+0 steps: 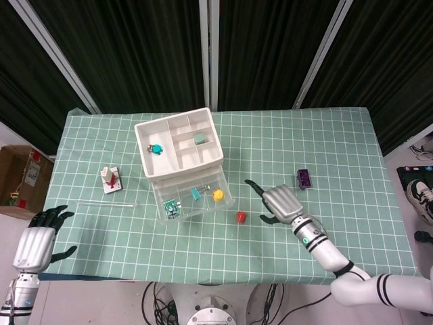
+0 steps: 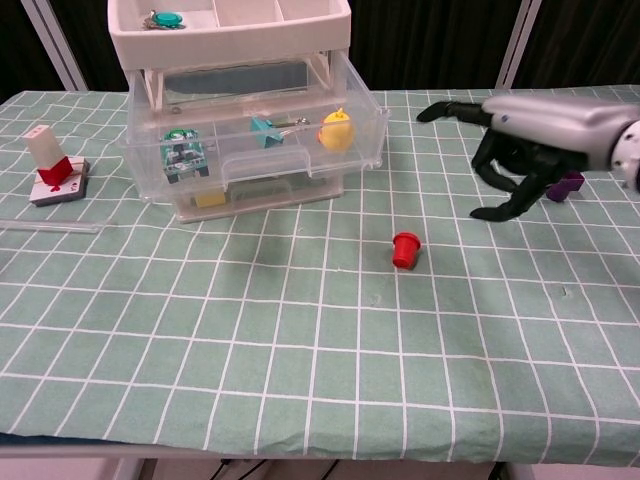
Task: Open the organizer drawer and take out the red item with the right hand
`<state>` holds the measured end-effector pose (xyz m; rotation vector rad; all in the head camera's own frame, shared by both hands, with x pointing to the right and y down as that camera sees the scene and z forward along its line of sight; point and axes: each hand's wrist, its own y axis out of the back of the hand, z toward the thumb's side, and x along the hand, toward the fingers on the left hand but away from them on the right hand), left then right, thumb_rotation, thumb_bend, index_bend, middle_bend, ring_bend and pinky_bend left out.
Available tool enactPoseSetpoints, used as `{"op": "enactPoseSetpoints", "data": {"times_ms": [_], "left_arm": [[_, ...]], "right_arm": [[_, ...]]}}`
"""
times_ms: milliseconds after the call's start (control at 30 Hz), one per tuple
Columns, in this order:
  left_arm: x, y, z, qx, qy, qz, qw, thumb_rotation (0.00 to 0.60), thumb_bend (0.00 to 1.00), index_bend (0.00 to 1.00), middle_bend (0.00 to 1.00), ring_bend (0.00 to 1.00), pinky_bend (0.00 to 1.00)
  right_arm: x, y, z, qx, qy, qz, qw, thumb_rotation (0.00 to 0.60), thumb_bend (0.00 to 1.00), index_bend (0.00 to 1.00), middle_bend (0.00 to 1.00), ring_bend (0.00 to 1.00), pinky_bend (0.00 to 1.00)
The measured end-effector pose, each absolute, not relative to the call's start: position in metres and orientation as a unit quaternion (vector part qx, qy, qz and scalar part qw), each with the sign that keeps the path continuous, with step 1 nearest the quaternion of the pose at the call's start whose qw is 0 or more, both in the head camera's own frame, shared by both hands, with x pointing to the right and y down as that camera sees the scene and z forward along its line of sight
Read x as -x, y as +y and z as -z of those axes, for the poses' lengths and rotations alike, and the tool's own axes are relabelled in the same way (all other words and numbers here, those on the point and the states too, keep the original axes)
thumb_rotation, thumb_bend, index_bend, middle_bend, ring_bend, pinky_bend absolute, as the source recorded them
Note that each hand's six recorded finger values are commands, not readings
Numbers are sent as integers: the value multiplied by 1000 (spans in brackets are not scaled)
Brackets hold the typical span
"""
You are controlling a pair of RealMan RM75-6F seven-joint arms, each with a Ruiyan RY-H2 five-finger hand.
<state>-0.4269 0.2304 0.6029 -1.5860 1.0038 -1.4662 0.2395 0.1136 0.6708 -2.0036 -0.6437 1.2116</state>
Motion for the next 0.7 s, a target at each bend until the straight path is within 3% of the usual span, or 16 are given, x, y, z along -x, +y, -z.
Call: {"op": "enactPoseSetpoints", "data": {"times_ms": [100,167,200,300,467,700], "left_arm": [[427,228,-603,618,393,570,373,600,0,266,173,167,210],[426,227,-603,616,394,570,374,600,0,267,174,167,210],[426,227,-602,616,394,570,375,600,0,267,174,167,210],[425,226,-601,615,394,572,375,600,0,266,174,167,210],[426,227,-600,611,392,579,371,600,0,267,174,167,210],[428,227,-600,607,394,586,366,600,0,266,174,167,210]], "right_arm": [[-273,111,-644,745,-299,-469,368,600,162,29,266,211,347],[-300,114,-624,724,-336,-470,377,600,162,14,137,46,110],[-311,116,-615,714,-350,-471,381,600,162,6,98,13,48],[-348,129,-588,682,-393,-476,392,600,162,0,22,0,0],[-399,163,-554,635,-438,-496,398,600,162,0,6,0,0],[-429,200,-542,624,-441,-524,377,600,176,0,7,0,0]]}}
